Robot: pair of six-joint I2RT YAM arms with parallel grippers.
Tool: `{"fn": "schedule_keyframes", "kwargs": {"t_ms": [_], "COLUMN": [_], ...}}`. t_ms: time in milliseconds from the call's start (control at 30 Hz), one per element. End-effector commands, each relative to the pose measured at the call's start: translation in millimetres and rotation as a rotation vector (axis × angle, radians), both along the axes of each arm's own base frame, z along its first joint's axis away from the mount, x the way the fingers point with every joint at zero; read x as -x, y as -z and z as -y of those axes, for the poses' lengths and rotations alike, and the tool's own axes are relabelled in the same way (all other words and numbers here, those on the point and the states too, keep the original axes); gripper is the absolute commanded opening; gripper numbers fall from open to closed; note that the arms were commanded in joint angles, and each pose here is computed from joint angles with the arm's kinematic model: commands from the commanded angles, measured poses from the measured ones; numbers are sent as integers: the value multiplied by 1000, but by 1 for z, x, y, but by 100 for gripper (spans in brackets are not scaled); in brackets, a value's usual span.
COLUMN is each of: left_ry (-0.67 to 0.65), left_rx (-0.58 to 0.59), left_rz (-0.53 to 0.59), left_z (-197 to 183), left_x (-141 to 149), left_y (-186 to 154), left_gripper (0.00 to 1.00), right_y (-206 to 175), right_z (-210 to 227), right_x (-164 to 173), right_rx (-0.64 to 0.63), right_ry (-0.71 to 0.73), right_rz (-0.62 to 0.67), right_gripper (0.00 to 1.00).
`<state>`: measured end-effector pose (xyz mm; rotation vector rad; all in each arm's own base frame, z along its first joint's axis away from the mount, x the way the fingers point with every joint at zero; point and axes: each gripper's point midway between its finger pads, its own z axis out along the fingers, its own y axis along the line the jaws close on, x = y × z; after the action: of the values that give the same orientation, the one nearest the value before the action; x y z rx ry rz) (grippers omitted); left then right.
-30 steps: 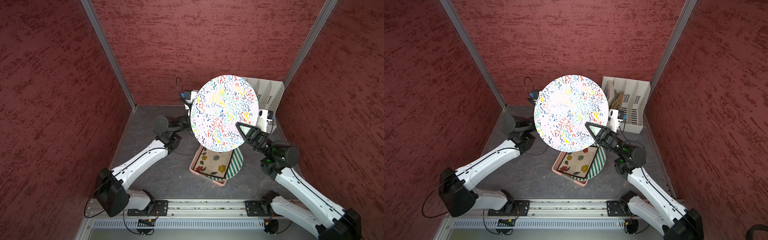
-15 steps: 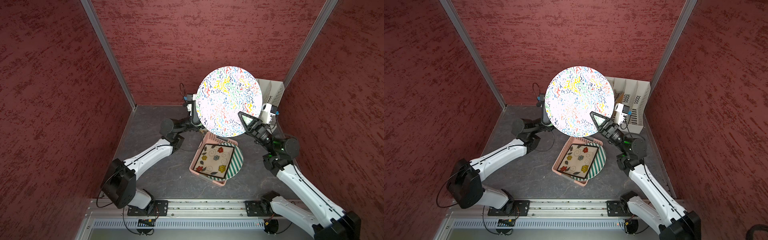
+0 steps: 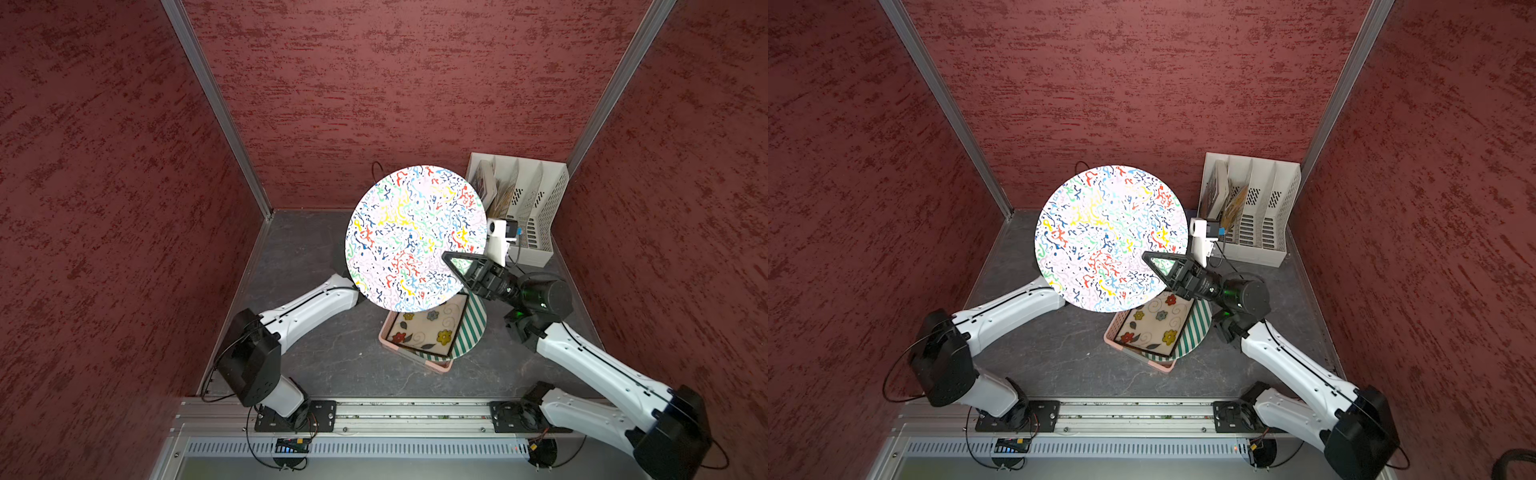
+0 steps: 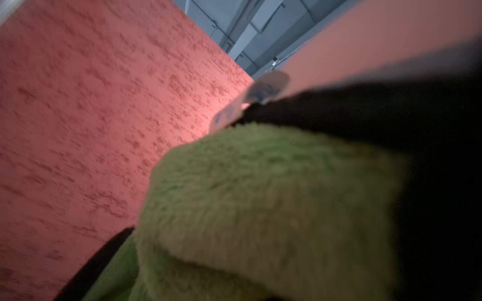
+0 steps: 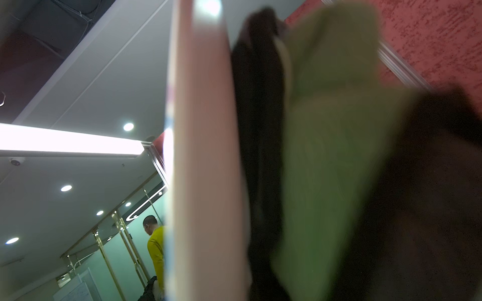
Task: Wipe the wet plate dry
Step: Wipe the plate with towel.
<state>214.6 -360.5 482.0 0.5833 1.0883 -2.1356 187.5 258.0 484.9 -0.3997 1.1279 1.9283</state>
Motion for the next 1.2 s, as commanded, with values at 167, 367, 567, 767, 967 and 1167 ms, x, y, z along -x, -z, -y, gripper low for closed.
{"fn": "schedule_keyframes", "kwargs": {"t_ms": [167, 367, 567, 767, 967, 1167], "left_ry": [74, -184, -871, -1021, -1392, -1315], "left_rx": [-52, -154, -687, -883, -1094, -1088], "left_rz": [17, 16, 137, 254, 143, 36], "left_z": [-10, -38, -25, 8, -38, -79], "left_x": [47, 20, -39, -66, -117, -153], "left_y": [59, 82, 120, 132, 148, 143], "left_gripper": [0, 0, 0, 0, 0, 0], "right_y": [-28, 4, 27, 35, 46, 85], "right_z": [79, 119, 95, 62, 52, 37], "right_x": [-89, -93, -85, -80, -69, -39], "right_rx": [-97, 19, 131, 175, 185, 226], "right_ry": [435, 714, 653, 591, 549, 424], "right_rz": [-198, -232, -205, -171, -149, -68], "right_gripper": [0, 0, 0, 0, 0, 0]}}
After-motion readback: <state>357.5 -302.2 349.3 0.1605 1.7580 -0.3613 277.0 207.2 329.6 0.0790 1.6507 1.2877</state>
